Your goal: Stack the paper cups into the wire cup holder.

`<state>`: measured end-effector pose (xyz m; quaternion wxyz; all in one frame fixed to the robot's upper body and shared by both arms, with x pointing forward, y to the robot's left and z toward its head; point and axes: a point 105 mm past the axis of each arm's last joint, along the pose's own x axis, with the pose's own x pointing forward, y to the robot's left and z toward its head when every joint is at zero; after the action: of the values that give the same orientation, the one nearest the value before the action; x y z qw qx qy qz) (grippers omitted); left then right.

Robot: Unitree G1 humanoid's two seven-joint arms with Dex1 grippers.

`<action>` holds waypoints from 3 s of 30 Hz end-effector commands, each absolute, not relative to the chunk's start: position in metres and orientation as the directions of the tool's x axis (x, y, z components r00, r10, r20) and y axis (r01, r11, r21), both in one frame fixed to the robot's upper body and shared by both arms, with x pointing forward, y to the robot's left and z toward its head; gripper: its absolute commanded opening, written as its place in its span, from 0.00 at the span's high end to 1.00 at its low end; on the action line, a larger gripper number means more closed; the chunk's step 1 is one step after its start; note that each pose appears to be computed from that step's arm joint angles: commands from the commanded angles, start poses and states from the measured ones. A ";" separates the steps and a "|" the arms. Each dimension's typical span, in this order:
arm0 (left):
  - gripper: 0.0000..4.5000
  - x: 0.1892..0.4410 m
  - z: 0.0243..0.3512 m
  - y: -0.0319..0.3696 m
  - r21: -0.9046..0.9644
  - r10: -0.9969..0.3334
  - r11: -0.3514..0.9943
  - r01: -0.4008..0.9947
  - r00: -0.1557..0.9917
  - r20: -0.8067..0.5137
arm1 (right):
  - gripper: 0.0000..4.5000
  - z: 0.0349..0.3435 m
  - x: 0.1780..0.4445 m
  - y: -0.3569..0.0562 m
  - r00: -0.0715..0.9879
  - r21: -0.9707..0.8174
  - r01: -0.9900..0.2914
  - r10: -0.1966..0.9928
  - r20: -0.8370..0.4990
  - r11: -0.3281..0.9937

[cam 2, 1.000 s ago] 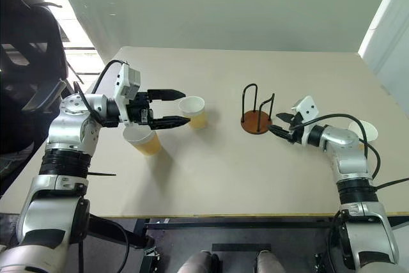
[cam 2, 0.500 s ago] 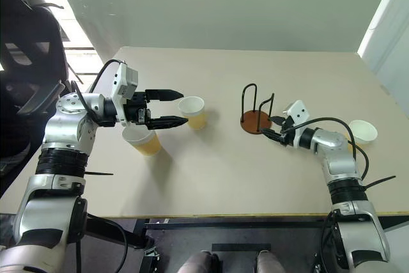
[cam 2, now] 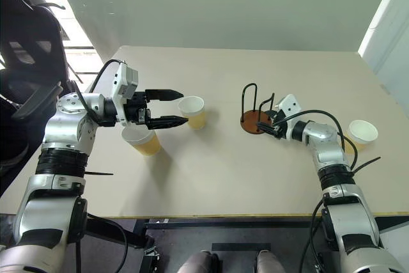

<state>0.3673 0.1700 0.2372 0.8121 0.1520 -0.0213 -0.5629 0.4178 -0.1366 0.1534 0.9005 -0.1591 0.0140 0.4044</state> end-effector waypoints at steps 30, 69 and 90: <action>0.00 0.364 0.250 0.169 0.312 -0.922 0.325 0.893 0.372 -0.105 | 0.71 0.163 0.427 -0.112 0.645 -0.310 -0.746 0.756 -0.114 0.589; 0.00 0.363 0.249 0.165 0.303 -0.928 0.307 0.902 0.354 -0.113 | 0.99 0.157 0.338 -0.091 0.057 -0.189 -0.982 0.928 -0.369 -0.015; 0.00 0.337 0.229 0.173 0.257 -0.925 0.103 0.961 0.187 -0.331 | 0.99 0.147 0.350 -0.089 0.063 -0.252 -0.967 0.904 -0.423 -0.051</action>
<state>0.3421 0.1707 0.2245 0.7561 0.1851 0.0430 -0.6263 0.3497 -0.0923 0.1407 0.6939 -0.2312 0.0718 0.6781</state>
